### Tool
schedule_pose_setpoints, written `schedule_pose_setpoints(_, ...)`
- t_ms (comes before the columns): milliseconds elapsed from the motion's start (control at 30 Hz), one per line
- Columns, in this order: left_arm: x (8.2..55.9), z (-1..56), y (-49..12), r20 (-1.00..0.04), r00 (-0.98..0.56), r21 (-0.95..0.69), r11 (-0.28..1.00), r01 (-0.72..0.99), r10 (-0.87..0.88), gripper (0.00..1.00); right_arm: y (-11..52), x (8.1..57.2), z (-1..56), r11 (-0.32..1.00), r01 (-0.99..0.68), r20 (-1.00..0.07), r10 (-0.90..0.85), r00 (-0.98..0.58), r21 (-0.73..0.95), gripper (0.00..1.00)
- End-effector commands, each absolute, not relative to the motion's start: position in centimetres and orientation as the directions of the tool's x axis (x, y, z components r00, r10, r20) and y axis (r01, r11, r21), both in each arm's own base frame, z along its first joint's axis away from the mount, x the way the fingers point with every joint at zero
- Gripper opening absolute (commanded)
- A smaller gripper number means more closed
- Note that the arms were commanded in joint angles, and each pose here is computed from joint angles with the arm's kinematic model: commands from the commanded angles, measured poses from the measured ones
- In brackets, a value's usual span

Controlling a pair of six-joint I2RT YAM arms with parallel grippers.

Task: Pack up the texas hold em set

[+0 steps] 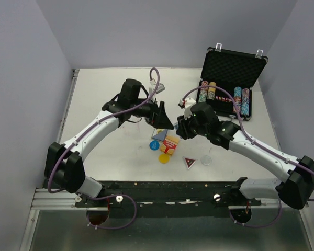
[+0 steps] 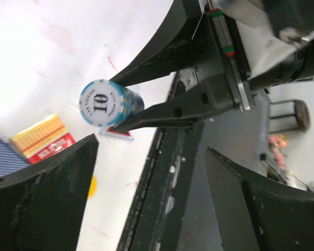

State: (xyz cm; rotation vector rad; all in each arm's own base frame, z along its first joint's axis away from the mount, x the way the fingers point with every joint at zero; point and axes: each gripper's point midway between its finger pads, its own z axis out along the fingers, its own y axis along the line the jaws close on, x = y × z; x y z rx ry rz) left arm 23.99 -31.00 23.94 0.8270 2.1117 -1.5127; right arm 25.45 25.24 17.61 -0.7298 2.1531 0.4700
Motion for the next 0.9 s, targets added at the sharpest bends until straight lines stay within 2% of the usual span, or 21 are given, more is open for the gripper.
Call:
schedule_pose_setpoints(0, 26.6, 24.7, -29.0, -0.714, -0.688, -0.608, 0.371, 0.701, 0.130, 0.94, 23.5, 28.0, 18.2, 0.856, -0.515, -0.816, -0.263, -0.514, 0.049, 0.01)
schedule_pose_setpoints(133, 29.0, 25.3, -26.3, -0.768, -0.640, -0.537, 0.519, 0.665, 0.027, 0.94, 21.1, 30.2, 17.7, 0.900, -0.428, -0.803, -0.194, -0.564, 0.083, 0.01)
schedule_pose_setpoints(300, 30.4, 26.8, -22.8, -0.865, -0.502, -0.371, 0.679, 0.634, -0.003, 0.94, 16.4, 34.6, 17.9, 0.945, -0.299, -0.780, -0.089, -0.620, 0.130, 0.01)
schedule_pose_setpoints(433, 29.8, 28.5, -21.2, -0.912, -0.409, -0.274, 0.714, 0.645, 0.019, 0.94, 12.5, 38.9, 18.8, 0.957, -0.198, -0.741, 0.024, -0.671, 0.211, 0.01)
schedule_pose_setpoints(600, 29.6, 28.5, -19.7, -0.924, -0.377, -0.207, 0.759, 0.618, 0.055, 0.95, 9.8, 42.3, 18.0, 0.950, -0.114, -0.662, 0.114, -0.741, 0.292, 0.01)
schedule_pose_setpoints(867, 28.9, 28.7, -19.7, -0.922, -0.385, -0.227, 0.752, 0.618, 0.038, 0.94, 6.9, 45.1, 14.5, 0.957, -0.001, -0.514, 0.155, -0.844, 0.291, 0.01)
